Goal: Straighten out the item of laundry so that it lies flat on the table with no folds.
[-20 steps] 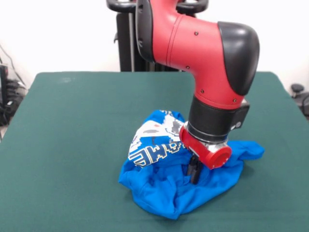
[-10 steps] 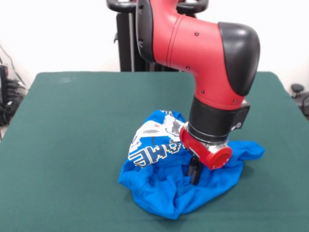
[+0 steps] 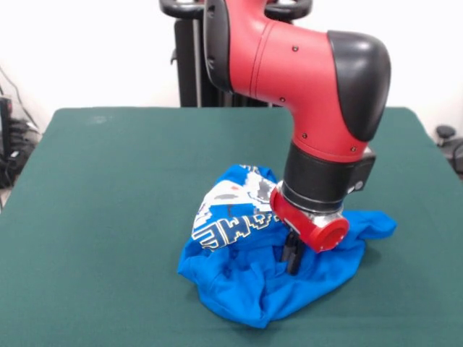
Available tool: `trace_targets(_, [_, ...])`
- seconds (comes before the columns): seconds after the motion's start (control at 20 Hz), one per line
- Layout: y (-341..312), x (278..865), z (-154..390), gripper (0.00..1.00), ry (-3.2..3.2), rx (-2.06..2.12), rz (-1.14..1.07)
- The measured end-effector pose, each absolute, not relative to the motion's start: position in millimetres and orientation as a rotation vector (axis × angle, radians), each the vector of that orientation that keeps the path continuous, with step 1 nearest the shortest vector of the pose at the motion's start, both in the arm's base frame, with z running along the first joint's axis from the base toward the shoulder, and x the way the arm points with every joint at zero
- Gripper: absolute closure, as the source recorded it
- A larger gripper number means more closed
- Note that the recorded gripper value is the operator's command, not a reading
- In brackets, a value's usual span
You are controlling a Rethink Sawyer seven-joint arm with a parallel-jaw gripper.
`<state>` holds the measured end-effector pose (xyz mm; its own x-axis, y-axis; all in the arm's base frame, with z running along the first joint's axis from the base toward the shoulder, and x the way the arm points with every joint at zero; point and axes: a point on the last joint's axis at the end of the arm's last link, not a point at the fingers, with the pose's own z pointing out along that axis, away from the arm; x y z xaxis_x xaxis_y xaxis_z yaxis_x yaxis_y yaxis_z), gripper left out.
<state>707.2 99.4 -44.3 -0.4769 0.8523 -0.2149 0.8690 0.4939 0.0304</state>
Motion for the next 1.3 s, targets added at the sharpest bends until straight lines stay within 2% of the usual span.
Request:
trace_targets(0.65, [95,728,43,1.0,2.577,1.574,-0.076])
trace_targets(1.3, [22,743,171,1.0,2.532,1.662,-0.047])
